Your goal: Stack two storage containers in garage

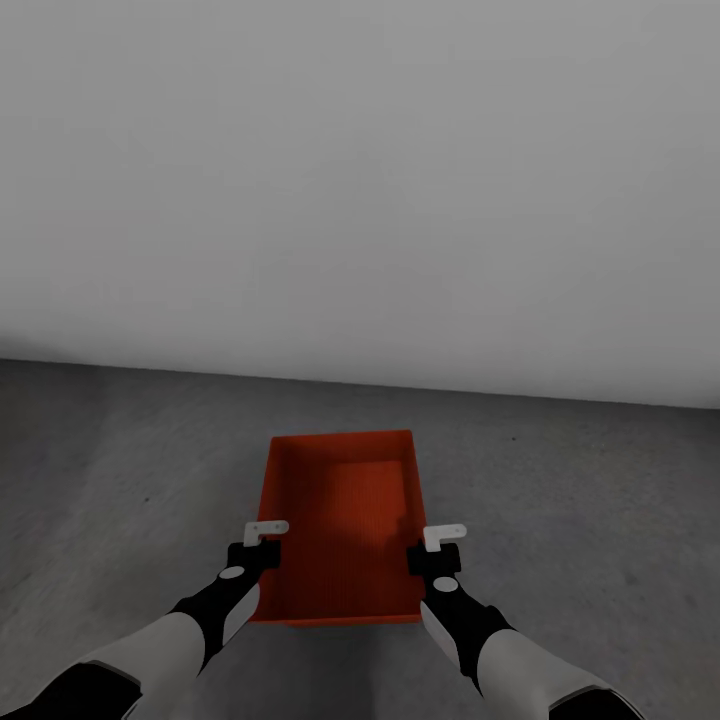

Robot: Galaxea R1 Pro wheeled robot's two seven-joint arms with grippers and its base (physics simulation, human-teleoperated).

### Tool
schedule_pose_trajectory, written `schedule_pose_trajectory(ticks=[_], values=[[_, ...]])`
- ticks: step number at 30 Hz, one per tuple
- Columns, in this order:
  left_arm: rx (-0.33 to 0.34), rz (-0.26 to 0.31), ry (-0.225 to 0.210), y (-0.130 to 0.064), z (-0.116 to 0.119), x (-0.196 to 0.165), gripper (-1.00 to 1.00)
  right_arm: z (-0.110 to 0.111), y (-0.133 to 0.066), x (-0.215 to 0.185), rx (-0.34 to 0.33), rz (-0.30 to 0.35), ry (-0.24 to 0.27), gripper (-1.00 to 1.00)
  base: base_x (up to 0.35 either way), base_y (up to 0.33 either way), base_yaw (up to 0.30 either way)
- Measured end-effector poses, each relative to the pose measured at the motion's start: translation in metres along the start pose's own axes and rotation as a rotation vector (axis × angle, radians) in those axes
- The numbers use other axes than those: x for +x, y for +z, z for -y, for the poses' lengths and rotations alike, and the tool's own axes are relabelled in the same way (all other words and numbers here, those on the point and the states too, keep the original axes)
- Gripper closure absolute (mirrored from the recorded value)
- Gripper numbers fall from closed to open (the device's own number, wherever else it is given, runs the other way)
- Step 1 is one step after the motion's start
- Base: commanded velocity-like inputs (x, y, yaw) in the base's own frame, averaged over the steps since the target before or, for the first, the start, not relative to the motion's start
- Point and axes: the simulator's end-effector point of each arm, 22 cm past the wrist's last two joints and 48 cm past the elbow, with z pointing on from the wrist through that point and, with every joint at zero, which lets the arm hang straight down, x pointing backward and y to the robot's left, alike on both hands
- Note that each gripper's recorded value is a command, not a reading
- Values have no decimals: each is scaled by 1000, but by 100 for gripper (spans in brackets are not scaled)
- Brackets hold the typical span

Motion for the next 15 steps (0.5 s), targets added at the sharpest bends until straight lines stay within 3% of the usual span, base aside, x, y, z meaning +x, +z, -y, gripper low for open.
schedule_pose_trajectory(ticks=[15], values=[[0,2,0,10,1,7,100,-1,9,8,0,2,0,100,0,0,0]])
